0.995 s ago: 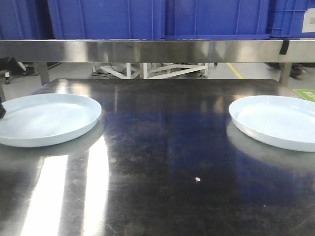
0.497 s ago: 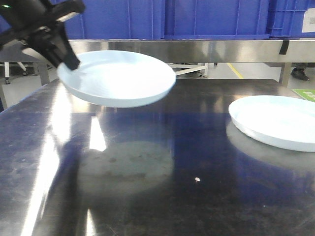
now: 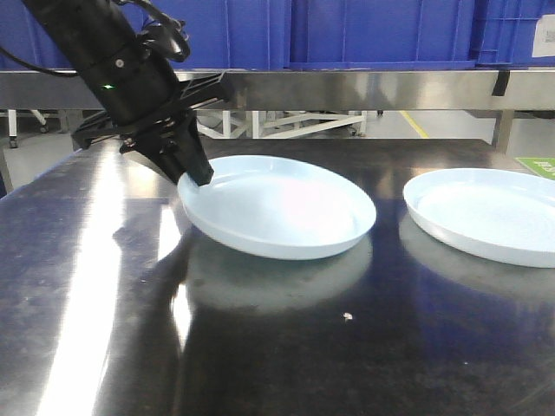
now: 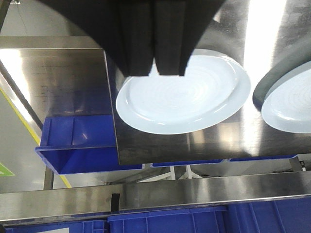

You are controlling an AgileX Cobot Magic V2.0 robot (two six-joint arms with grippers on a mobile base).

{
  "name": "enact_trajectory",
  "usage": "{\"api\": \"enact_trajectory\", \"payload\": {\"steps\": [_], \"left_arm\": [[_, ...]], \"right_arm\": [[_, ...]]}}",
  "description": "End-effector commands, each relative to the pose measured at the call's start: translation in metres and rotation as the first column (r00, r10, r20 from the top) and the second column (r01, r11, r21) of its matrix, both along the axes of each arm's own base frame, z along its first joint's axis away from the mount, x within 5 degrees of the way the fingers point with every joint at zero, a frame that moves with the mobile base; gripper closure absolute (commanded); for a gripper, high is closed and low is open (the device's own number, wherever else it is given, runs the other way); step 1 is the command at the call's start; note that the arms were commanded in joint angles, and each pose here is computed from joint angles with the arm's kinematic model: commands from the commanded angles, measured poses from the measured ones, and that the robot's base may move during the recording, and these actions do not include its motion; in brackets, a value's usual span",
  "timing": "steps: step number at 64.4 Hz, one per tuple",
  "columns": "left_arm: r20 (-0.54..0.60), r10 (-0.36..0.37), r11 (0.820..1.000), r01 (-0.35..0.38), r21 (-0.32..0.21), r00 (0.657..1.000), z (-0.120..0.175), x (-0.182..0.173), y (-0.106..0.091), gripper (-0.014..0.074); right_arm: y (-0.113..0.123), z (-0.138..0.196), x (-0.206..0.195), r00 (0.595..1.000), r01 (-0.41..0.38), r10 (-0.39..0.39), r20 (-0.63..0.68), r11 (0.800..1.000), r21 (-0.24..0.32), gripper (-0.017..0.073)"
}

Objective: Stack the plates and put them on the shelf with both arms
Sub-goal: 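Lower the plate toward the table center and open the left gripper, then move the right gripper to the rim of the other plate and grasp it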

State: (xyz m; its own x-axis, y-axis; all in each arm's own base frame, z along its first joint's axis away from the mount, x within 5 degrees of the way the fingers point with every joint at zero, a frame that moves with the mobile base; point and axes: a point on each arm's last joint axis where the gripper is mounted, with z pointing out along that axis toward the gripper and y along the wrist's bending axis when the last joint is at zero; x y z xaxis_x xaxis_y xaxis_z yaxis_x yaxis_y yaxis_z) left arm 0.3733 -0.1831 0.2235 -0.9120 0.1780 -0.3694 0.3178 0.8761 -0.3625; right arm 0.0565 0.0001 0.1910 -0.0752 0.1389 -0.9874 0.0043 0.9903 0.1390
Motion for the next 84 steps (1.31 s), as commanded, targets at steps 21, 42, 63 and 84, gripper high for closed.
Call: {"api": "enact_trajectory", "payload": {"steps": [21,42,63,84], "left_arm": [[0.207,-0.029,1.000,0.030,-0.004,0.978,0.078,-0.020,0.010,0.0351],[0.516,-0.004,0.997,-0.038,0.070,0.857,0.098,-0.068,0.047,0.0508],[0.788,0.120,0.991,-0.124,-0.057,0.603,0.079,-0.155,0.094,0.0508],[0.876,0.218,0.972,-0.181,-0.153,0.430,0.063,-0.237,0.139,0.0508]], "right_arm": [[0.001,0.008,-0.001,0.995,-0.006,0.008,0.101,1.000,-0.014,0.0502],[0.001,0.008,-0.001,0.995,-0.006,0.008,0.101,1.000,-0.014,0.0502],[0.001,0.008,-0.001,0.995,-0.006,0.008,0.101,1.000,-0.014,0.0502],[0.001,0.008,-0.001,0.995,-0.006,0.008,0.101,1.000,-0.014,0.0502]]}}
